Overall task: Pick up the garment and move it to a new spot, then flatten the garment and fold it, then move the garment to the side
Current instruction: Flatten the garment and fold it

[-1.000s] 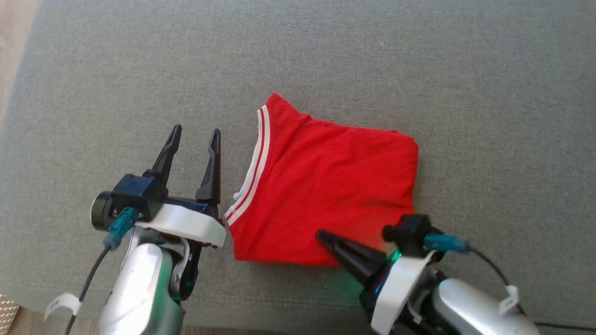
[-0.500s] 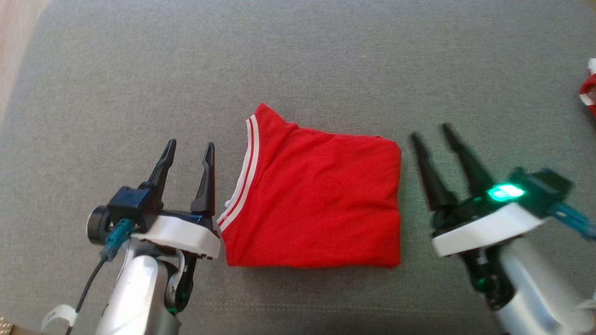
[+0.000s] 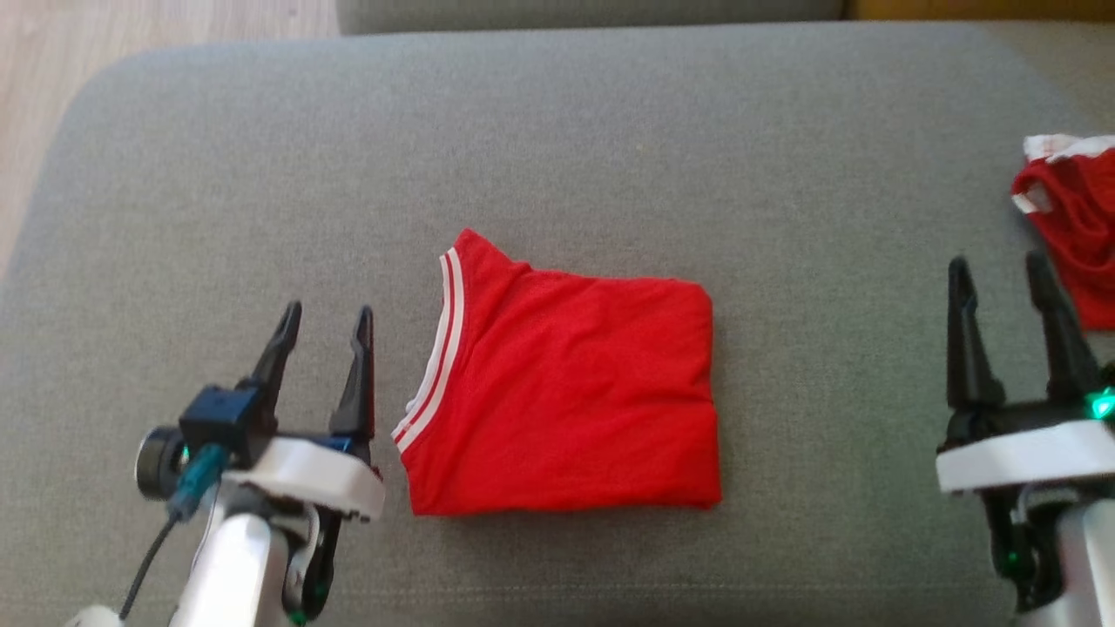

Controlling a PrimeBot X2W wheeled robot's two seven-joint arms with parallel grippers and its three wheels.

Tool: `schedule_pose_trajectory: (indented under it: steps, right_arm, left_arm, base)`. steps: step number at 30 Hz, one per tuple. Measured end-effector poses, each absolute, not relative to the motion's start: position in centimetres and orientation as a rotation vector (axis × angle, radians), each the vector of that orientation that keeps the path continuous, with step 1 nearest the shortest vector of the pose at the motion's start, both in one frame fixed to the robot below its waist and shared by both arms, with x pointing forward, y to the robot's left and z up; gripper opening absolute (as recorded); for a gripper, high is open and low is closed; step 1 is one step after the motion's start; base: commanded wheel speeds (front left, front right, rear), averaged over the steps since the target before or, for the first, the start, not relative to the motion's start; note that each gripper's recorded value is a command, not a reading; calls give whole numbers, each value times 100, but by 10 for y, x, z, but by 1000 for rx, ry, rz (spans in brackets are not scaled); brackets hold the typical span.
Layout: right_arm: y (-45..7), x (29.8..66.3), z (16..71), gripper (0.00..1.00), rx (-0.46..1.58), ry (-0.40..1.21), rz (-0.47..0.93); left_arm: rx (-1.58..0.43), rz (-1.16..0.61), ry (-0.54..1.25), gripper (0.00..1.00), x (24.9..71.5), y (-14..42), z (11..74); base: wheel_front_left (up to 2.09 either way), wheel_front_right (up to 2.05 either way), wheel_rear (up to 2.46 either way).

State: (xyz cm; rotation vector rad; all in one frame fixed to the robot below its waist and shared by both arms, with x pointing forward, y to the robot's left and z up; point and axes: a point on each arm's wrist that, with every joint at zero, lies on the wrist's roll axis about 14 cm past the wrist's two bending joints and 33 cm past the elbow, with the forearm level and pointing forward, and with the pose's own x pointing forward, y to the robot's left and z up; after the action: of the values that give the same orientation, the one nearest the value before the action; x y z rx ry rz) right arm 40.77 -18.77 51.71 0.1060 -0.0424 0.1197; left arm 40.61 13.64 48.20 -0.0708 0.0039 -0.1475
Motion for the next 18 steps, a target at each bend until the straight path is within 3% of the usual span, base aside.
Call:
schedule_pose_trajectory:
  steps: [18]
  right_arm:
    - [-183,356,513,100,71,39,119]
  left_arm:
    - [-60,-118,44,100,358,147,477]
  base:
    - [0,0,0]
